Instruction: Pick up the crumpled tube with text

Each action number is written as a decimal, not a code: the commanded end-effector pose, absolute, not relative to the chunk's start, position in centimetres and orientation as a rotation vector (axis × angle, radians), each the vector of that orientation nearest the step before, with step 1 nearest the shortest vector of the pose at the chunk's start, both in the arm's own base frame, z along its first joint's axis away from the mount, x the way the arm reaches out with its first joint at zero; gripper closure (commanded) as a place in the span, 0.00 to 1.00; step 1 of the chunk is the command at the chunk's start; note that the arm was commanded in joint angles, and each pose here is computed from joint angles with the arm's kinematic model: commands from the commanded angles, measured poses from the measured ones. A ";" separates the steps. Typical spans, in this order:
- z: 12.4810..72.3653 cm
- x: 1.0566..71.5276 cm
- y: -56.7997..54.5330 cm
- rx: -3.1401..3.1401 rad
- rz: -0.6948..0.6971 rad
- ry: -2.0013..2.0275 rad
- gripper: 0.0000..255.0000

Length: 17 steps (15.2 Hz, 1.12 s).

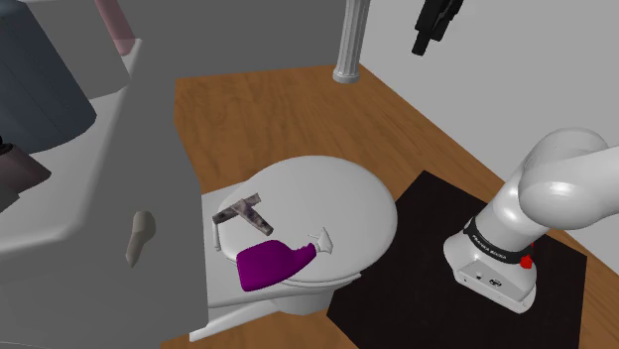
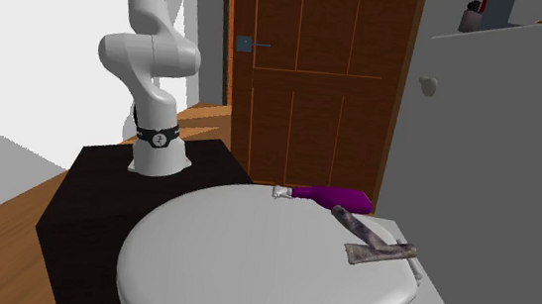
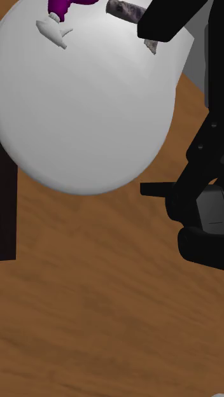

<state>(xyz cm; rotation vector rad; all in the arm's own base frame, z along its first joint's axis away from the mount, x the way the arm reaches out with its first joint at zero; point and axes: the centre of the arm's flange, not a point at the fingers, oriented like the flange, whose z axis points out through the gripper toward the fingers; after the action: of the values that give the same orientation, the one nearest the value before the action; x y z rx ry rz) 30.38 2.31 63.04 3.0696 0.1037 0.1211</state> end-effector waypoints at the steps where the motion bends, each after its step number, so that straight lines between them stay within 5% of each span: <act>1: 63.0 30.4 2.3 3.070 0.121 0.104 0.00; 17: 48.1 37.9 15.1 3.092 0.101 0.060 0.00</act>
<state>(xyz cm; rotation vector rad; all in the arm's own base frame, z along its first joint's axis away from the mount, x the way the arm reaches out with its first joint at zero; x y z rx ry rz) 37.21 14.30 49.33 3.0895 0.0634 0.1003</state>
